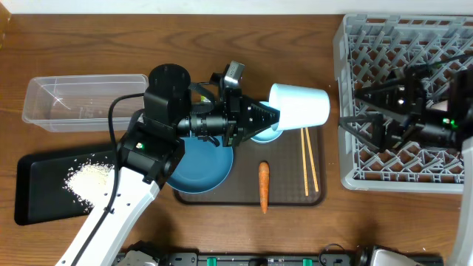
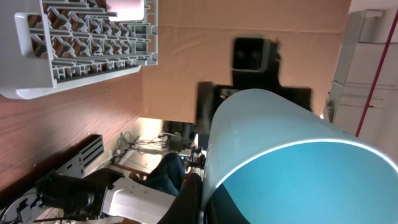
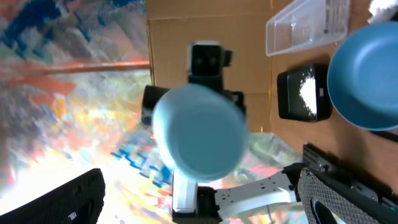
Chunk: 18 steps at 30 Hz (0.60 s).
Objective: Sort waste into correct bins and load items into the dishwasher rack
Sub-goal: 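Bring the right gripper to the light-blue cup held by the left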
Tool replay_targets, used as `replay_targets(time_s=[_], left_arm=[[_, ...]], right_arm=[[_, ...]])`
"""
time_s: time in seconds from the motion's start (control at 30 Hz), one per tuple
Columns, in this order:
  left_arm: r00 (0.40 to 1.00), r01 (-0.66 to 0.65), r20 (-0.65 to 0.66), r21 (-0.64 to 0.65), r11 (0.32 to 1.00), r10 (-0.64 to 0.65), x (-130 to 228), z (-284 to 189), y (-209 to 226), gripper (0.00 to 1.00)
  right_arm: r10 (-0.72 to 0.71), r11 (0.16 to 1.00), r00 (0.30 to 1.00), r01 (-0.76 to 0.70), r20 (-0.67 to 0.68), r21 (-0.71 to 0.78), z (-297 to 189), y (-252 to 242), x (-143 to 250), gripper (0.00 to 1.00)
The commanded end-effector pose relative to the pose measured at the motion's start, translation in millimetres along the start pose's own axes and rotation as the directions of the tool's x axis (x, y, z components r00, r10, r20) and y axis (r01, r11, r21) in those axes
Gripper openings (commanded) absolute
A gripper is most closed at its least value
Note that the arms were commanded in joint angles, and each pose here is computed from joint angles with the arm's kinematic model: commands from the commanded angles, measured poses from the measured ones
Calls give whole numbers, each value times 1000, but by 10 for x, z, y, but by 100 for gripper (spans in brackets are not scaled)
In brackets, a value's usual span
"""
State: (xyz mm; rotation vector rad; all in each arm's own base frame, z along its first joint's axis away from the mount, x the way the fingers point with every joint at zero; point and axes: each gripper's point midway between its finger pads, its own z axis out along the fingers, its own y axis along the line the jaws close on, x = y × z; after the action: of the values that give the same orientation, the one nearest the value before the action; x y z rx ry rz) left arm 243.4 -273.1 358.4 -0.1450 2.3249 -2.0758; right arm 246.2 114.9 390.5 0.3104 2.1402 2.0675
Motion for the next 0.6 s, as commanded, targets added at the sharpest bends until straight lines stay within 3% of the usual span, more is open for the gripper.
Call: replay_targets(time_s=[0.0, 0.27, 0.57], left_arm=[[1000, -11, 16, 8, 1000, 11, -31, -17, -57, 6], [1000, 21, 12, 13, 1000, -21, -25, -18, -72, 6], [998, -38, -40, 122, 992, 43, 68, -43, -426, 6]], right_arm=[[-59, 998, 997, 58, -43, -29, 71, 237, 224, 99], [-87, 996, 992, 85, -86, -31, 153, 237, 295, 99], [-95, 995, 992, 94, -81, -20, 153, 207, 252, 99]])
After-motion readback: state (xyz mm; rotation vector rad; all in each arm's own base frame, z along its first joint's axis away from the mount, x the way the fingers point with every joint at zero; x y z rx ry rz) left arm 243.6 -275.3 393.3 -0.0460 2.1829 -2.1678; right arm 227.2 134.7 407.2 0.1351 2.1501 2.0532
